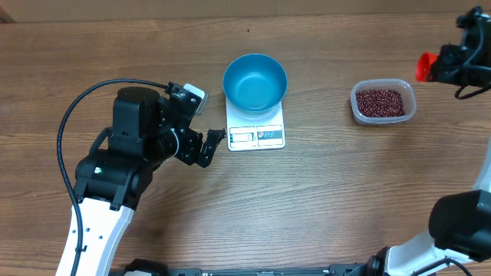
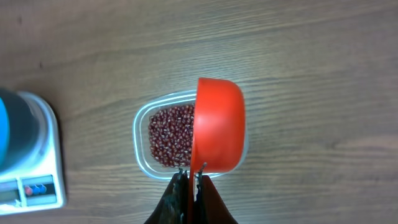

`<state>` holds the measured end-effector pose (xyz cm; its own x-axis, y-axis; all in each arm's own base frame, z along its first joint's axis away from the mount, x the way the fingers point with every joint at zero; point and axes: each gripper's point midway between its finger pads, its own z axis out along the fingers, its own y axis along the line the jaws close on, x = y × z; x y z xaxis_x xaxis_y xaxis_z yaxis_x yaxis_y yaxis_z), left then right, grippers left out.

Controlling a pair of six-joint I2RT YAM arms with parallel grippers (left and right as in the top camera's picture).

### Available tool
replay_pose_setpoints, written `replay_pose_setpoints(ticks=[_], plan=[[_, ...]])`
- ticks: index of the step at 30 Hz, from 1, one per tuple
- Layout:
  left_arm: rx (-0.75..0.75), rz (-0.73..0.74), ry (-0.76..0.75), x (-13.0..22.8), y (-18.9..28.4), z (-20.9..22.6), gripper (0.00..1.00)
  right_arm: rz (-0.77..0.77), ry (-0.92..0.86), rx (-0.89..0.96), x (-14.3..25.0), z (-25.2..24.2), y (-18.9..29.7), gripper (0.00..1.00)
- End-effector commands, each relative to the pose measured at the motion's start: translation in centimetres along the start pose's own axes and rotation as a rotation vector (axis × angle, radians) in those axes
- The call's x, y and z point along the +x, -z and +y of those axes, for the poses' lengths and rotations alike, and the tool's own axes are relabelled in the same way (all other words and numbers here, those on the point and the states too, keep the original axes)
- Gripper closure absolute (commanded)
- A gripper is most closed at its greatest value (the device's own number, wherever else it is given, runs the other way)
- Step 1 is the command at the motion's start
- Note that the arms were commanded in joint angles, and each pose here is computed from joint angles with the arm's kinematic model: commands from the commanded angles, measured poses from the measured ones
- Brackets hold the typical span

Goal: Scoop item into bowl and weigh 150g on scale
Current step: 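Push the red scoop down into the beans with the right gripper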

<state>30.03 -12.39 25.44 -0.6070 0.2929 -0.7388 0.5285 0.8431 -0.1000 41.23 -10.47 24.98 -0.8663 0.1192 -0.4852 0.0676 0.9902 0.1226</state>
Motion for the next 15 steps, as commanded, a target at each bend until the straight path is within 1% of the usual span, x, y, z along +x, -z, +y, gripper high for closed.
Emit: replay_pose_setpoints(ticks=[1,5,7,11,15], plan=[[-0.002,-0.023,0.006,-0.8,0.5,-0.2,0.00,0.015,0.118,-0.003,0.0,0.3,-1.0,0.96],[-0.002,-0.023,0.006,-0.8,0.5,-0.2,0.01,0.085,0.168,-0.023,1.5,0.4,-2.0,0.96],[-0.002,-0.023,0.006,-0.8,0.5,-0.2,0.00,0.110,0.161,-0.032,2.1,0.4,-2.6,0.96],[-0.002,-0.023,0.006,-0.8,0.5,-0.2,0.00,0.141,0.152,-0.049,3.3,0.4,-4.3,0.96],[-0.002,-0.023,0.006,-0.8,0.5,-0.2,0.00,0.141,0.147,-0.048,4.1,0.0,-6.6,0.96]])
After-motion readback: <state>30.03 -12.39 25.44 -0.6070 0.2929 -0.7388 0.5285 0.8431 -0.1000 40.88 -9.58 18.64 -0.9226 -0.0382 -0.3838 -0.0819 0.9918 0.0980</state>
